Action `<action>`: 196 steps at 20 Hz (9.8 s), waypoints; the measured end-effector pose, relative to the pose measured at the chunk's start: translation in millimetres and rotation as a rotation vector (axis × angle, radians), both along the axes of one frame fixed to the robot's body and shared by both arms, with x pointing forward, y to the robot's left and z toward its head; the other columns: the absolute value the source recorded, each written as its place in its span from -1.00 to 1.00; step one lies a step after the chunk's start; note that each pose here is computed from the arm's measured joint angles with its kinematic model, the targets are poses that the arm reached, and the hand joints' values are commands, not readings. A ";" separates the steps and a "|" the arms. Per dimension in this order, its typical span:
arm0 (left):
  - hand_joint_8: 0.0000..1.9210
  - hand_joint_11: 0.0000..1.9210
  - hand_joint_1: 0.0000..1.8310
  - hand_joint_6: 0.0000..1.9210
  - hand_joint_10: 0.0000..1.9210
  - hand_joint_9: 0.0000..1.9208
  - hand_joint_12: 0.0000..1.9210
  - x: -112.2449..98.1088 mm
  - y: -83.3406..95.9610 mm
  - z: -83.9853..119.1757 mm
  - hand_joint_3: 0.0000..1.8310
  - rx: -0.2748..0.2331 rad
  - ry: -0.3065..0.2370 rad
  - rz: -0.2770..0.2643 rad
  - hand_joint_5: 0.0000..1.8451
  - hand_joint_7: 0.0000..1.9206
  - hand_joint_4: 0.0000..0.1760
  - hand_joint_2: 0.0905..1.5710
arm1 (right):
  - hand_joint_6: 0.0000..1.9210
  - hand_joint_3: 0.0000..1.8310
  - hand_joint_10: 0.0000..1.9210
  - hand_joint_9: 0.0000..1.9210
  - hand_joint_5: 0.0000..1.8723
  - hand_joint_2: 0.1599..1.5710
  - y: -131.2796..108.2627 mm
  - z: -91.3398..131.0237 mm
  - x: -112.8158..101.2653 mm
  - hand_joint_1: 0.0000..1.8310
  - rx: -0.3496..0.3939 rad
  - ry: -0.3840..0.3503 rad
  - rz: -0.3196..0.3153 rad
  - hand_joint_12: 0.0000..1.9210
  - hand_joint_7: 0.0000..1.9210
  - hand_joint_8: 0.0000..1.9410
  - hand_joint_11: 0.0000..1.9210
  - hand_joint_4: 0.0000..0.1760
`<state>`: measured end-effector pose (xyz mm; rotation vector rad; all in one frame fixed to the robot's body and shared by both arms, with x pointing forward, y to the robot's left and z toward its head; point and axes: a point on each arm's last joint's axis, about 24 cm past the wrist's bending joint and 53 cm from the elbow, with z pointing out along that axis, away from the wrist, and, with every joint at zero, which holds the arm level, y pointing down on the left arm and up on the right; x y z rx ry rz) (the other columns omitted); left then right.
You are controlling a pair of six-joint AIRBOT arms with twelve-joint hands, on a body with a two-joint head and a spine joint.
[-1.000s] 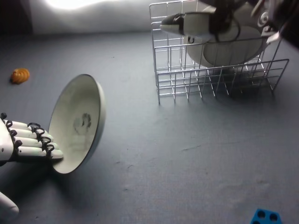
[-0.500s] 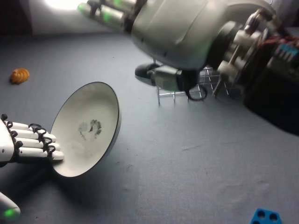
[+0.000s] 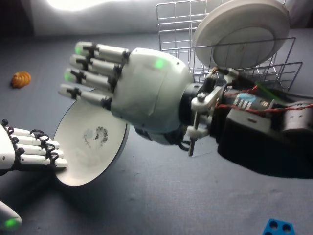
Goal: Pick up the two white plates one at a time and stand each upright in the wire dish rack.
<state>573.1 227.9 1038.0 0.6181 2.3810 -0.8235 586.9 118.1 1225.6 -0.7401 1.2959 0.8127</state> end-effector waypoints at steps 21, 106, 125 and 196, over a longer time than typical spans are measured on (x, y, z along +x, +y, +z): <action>-1.00 -1.00 -1.00 -1.00 -1.00 -1.00 -1.00 -0.2 -1.0 -0.9 -1.00 -0.001 0.001 -0.001 -1.00 -1.00 -1.00 0.28 | -0.98 -1.00 -0.97 -0.63 -0.50 0.36 42.6 -59.7 12.5 0.12 0.002 0.197 -0.023 -0.11 -0.57 -0.99 -1.00 -1.00; -1.00 -1.00 -1.00 -1.00 -1.00 -1.00 -1.00 31.7 -26.6 100.1 -1.00 -0.158 -0.211 -0.025 -1.00 -1.00 -1.00 0.30 | -0.07 -1.00 -0.99 0.28 0.13 0.30 -187.4 95.2 101.2 0.35 0.674 0.812 -0.264 -0.11 0.13 -0.18 -0.21 -0.71; -1.00 -1.00 -1.00 -1.00 -1.00 -1.00 -1.00 31.2 -27.7 99.4 -1.00 -0.155 -0.212 -0.031 -1.00 -1.00 -1.00 0.29 | -0.08 -1.00 -0.97 0.27 0.13 0.30 -195.6 65.2 122.1 0.35 0.611 0.827 -0.320 -0.13 0.15 -0.20 -0.20 -0.69; -1.00 -1.00 -1.00 -1.00 -1.00 -1.00 -1.00 26.7 -32.6 95.2 -1.00 -0.143 -0.208 -0.055 -1.00 -1.00 -1.00 0.30 | -1.00 -1.00 -1.00 -0.49 -0.50 0.21 -185.8 54.9 128.7 -0.01 0.560 0.788 -0.339 0.01 -0.45 -1.00 -0.99 -1.00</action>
